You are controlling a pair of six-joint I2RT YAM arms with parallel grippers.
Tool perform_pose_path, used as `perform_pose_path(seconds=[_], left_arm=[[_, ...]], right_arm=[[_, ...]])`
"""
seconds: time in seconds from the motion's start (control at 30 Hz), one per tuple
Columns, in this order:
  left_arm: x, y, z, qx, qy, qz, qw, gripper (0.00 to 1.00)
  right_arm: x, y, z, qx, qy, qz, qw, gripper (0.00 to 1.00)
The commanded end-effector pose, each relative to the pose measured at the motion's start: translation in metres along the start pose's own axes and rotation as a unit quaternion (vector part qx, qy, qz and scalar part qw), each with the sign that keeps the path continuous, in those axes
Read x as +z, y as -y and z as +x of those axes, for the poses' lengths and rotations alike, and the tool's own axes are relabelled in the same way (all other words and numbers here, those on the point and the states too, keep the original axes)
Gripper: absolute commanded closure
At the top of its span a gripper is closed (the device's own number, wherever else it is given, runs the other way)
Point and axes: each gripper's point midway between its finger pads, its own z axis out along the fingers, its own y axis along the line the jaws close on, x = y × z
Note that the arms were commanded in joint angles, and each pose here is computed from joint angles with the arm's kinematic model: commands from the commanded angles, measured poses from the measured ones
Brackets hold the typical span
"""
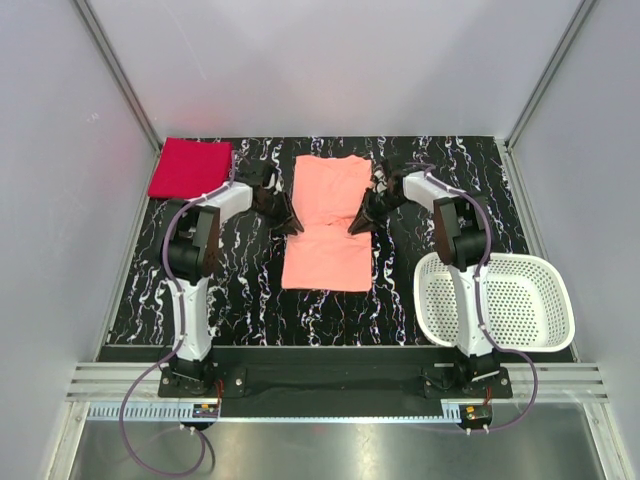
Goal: Fold and stack the t-shirts
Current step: Fold the tshirt
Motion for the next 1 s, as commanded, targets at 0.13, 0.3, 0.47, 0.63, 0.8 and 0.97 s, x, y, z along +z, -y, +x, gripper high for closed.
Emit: perform_pose_path(seconds=[0.13,0.3,0.47,0.63,0.8,0.97], left_arm=[[-0.003,-0.052,0.034,-0.007,-0.013,-0.091,0.996,0.66],[-0.02,-0.051,0.04,0.006,-0.005,-0.096,0.995,0.65],[-0.045,-0.035,0.03,0.018,0.021,-0.095,0.995,0.61],[-0.096,0.002,0.005,0.055,0.088,-0.081,0.991,0.41],[-0.139,0.006,0.019,0.088,0.11,-0.092,0.986,0.35],[-0.127,-0.033,0.088,0.076,0.044,-0.085,0.992,0.34]], right_arm=[[0.008,0.02,0.035,-0.004,-0.026,0.002,1.0,0.77],[0.002,0.021,0.04,-0.021,-0.026,0.005,0.999,0.76],[-0.028,-0.006,0.005,-0.073,0.015,0.025,0.997,0.74],[-0.078,-0.01,0.002,-0.111,0.055,0.1,0.987,0.57],[-0.093,0.008,0.062,-0.119,0.023,0.119,0.986,0.39],[-0.084,0.024,0.155,-0.149,-0.023,0.124,0.981,0.37]])
